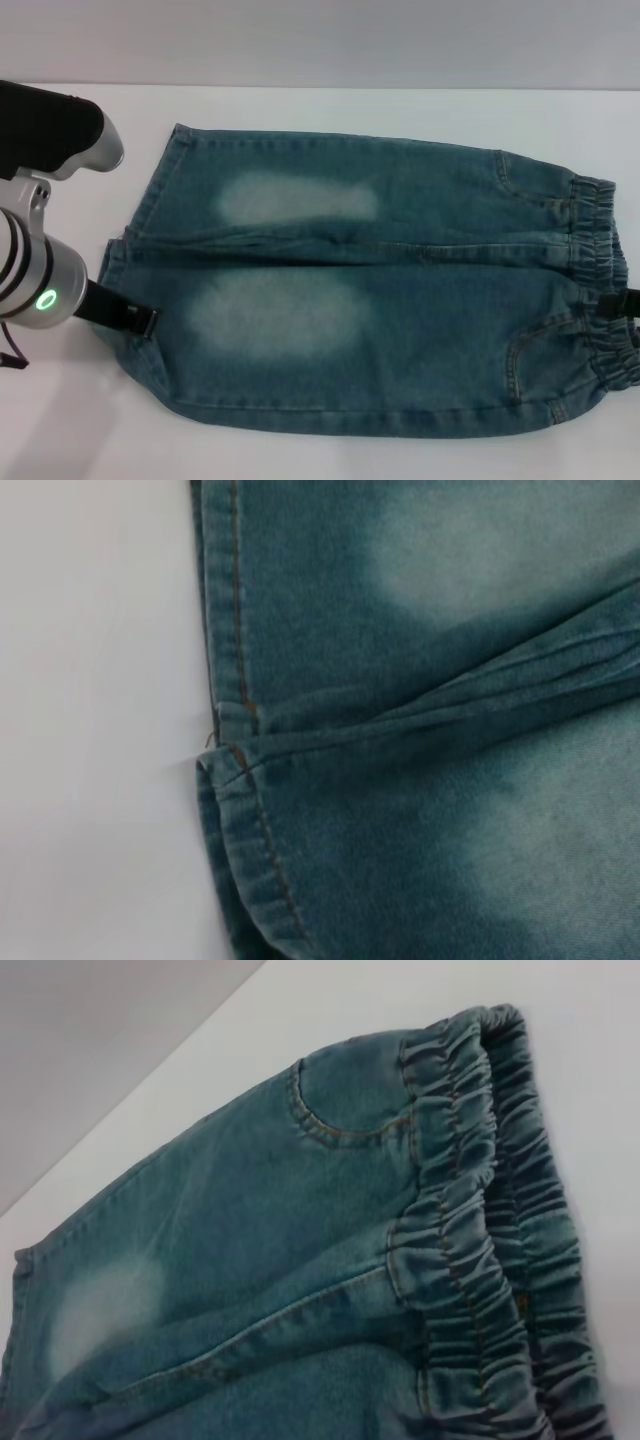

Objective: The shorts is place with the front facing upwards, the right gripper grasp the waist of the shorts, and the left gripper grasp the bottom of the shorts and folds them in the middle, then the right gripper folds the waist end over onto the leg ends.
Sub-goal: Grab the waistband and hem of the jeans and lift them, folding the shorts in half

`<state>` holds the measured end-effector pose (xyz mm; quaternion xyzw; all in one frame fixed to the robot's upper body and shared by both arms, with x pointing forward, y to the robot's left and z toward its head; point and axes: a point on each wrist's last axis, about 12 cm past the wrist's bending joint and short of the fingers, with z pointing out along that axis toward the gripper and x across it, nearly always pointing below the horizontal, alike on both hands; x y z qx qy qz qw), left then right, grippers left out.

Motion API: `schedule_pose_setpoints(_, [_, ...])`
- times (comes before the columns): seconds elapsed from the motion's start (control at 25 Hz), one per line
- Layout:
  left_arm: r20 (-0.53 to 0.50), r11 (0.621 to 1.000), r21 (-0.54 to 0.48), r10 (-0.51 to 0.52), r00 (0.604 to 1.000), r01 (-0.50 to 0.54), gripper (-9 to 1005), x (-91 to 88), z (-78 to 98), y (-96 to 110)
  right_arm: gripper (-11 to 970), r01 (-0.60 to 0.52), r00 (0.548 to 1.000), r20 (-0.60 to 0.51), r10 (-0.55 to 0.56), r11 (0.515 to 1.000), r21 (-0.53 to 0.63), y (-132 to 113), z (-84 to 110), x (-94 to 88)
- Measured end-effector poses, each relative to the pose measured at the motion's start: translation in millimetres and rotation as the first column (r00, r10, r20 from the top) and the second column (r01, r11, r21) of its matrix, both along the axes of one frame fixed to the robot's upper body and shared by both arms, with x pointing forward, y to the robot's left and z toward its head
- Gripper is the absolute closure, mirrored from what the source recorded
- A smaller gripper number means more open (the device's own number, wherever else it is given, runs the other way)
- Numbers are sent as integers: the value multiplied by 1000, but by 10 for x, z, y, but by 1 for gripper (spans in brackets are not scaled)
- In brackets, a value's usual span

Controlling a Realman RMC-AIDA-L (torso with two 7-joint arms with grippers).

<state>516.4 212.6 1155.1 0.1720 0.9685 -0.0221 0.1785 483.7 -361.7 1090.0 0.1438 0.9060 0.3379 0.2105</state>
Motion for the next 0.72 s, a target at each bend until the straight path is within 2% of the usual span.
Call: schedule_pose_setpoints(0.72, [-2,1000,3,-2,1000,2,963,25,4,9,149,-4,1000,-21,5,1000,13,37,-68,-5])
